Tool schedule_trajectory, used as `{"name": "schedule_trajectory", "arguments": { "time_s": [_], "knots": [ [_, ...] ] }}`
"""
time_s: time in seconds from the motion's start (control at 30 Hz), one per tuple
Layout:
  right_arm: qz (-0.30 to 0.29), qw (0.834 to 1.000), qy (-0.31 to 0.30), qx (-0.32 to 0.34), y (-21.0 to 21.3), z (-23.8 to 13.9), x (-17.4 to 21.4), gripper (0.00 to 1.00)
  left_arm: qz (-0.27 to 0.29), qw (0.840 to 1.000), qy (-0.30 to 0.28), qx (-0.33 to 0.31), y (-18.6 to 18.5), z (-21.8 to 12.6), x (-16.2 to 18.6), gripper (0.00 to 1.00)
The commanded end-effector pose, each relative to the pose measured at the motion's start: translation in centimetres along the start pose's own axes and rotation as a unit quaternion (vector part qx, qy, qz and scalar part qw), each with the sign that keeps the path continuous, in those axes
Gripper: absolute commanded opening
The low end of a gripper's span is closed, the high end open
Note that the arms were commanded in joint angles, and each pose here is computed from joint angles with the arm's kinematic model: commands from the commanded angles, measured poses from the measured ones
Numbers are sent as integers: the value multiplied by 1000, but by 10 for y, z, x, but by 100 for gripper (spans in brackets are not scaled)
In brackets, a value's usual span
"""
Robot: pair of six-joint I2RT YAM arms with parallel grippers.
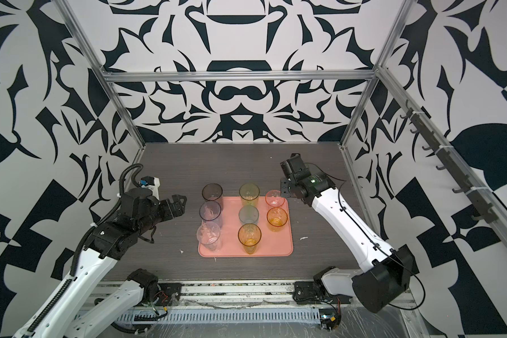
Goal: Place the glasses into the tray
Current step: 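Open the right gripper and raise it off the yellow glass, then move the right gripper over the small green glass on the table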
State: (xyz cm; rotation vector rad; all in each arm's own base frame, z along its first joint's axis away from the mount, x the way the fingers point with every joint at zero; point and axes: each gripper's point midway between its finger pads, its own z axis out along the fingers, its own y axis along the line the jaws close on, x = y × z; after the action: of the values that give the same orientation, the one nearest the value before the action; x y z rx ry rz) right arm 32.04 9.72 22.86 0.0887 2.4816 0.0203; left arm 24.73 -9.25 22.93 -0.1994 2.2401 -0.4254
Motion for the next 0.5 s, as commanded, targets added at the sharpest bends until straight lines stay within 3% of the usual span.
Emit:
{"name": "schedule_trajectory", "arguments": {
  "time_s": [0.0, 0.23, 0.47],
  "knots": [
    [15, 999, -47, 0, -6, -8, -33, 43, -4, 1000, -14, 3, -4, -5, -12, 100],
    [37, 998, -55, 14, -26, 9, -64, 47, 9, 999, -40, -1, -4, -7, -22, 100],
    [95, 994, -45, 9, -47, 41, -88, 53, 27, 997, -73, 6, -8, -6, -36, 100]
  ]
}}
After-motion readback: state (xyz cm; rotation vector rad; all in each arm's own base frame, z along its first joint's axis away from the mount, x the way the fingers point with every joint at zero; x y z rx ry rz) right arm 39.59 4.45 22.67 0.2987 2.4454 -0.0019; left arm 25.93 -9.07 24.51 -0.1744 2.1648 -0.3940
